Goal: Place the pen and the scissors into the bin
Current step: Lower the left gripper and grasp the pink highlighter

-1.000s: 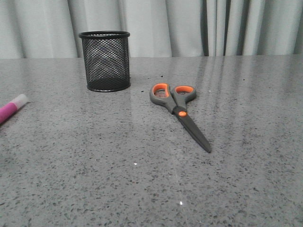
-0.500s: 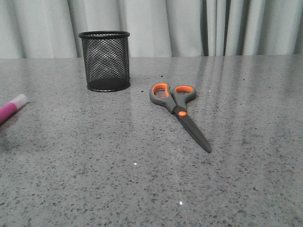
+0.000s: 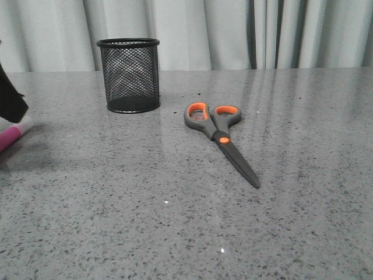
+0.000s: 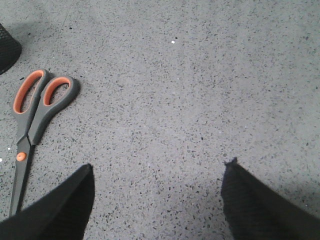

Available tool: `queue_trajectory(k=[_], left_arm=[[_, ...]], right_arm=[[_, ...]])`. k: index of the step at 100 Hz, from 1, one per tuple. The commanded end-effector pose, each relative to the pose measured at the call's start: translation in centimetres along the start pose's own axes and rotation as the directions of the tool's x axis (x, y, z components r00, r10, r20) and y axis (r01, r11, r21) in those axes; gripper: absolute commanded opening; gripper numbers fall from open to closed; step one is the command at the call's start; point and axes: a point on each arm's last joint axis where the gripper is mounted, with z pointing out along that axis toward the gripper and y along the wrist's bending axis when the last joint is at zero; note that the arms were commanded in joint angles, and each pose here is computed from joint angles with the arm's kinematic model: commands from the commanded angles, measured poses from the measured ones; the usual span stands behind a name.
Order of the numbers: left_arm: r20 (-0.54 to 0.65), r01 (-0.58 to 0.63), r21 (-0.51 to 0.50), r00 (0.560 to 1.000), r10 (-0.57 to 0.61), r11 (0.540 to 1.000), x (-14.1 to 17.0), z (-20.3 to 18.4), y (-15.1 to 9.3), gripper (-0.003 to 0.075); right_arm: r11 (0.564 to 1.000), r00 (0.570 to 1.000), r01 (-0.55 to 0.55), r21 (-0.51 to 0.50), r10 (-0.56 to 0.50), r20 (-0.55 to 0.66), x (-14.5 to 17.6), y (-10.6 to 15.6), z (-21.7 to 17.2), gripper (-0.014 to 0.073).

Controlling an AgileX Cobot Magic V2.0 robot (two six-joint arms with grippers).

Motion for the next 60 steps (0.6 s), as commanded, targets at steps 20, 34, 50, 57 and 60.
queue_trajectory(k=[20,34,50,57,60], left_arm=[[0.03,-0.022,-0.035,0.999,0.023,0.999,-1.7,1.2,0.6,0.0345],[0.025,-0.031,-0.047,0.999,0.032,0.998,-1.7,1.6,0.8,0.0334],[0.019,-0.041,-0.051,0.999,0.042,0.998,-1.7,1.6,0.8,0.0194],[0.009,-0.049,-0.053,0.999,0.05,0.997,-1.6,1.6,0.8,0.0092],[0.005,-0.051,-0.053,0.999,0.052,0.997,-1.5,1.6,0.8,0.0047]], right_arm=[[1.0,0.994,0.021,0.01,-0.022,0.103,-1.7,0.1,-0.6,0.0483],[1.0,0.994,0.021,0.01,-0.022,0.103,-1.7,0.1,-0.6,0.0483],[1.0,0.994,0.021,0.01,-0.022,0.103,-1.7,0.1,-0.6,0.0483],[1.0,0.994,0.021,0.01,-0.022,0.103,-1.7,0.1,-0.6,0.0483],[1.0,0.994,0.021,0.01,-0.022,0.103,-1.7,0.1,-0.6,0.0483]])
